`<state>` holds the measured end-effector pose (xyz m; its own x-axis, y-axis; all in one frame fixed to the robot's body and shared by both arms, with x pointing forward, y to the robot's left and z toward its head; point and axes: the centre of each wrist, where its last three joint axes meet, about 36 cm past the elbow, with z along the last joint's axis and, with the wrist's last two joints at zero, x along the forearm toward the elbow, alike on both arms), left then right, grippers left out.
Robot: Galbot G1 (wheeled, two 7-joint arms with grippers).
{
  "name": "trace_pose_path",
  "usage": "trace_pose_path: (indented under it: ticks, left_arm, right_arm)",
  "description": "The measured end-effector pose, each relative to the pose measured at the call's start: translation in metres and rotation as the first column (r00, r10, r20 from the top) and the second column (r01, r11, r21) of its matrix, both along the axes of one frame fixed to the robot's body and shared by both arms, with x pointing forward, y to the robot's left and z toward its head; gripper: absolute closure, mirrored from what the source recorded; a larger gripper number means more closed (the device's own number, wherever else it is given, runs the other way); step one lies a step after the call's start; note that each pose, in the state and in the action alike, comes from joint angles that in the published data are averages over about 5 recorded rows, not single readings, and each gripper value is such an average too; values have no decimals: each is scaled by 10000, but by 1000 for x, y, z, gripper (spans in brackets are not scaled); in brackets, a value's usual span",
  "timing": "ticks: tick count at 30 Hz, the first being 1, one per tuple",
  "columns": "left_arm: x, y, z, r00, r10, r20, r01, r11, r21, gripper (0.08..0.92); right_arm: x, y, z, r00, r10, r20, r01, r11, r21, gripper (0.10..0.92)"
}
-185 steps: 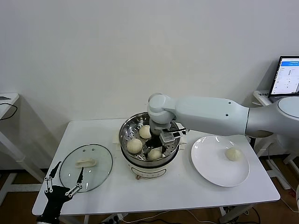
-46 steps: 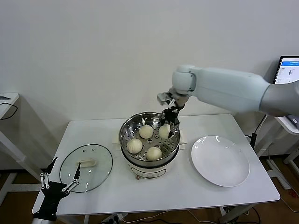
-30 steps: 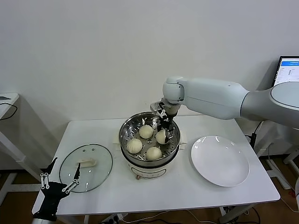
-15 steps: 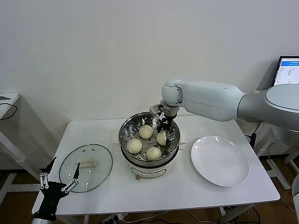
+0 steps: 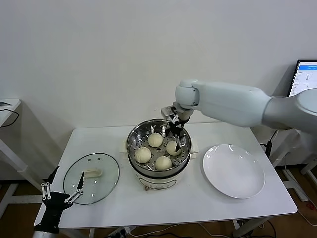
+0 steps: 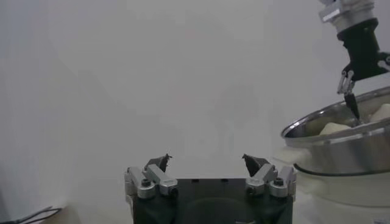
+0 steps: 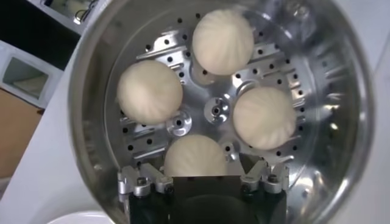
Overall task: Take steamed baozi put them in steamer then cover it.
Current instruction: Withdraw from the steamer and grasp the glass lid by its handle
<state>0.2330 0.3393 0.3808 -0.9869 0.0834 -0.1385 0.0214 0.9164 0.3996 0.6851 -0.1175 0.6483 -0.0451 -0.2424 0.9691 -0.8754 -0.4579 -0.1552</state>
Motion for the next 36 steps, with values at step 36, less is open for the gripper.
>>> trace_pose_path:
  ticks: [36]
  left_arm:
    - [37, 8, -6, 9993, 61, 361, -210, 9033, 4285, 177]
  right_arm:
    - [-152, -233, -222, 3977, -8923, -2136, 700, -2026, 9768, 200]
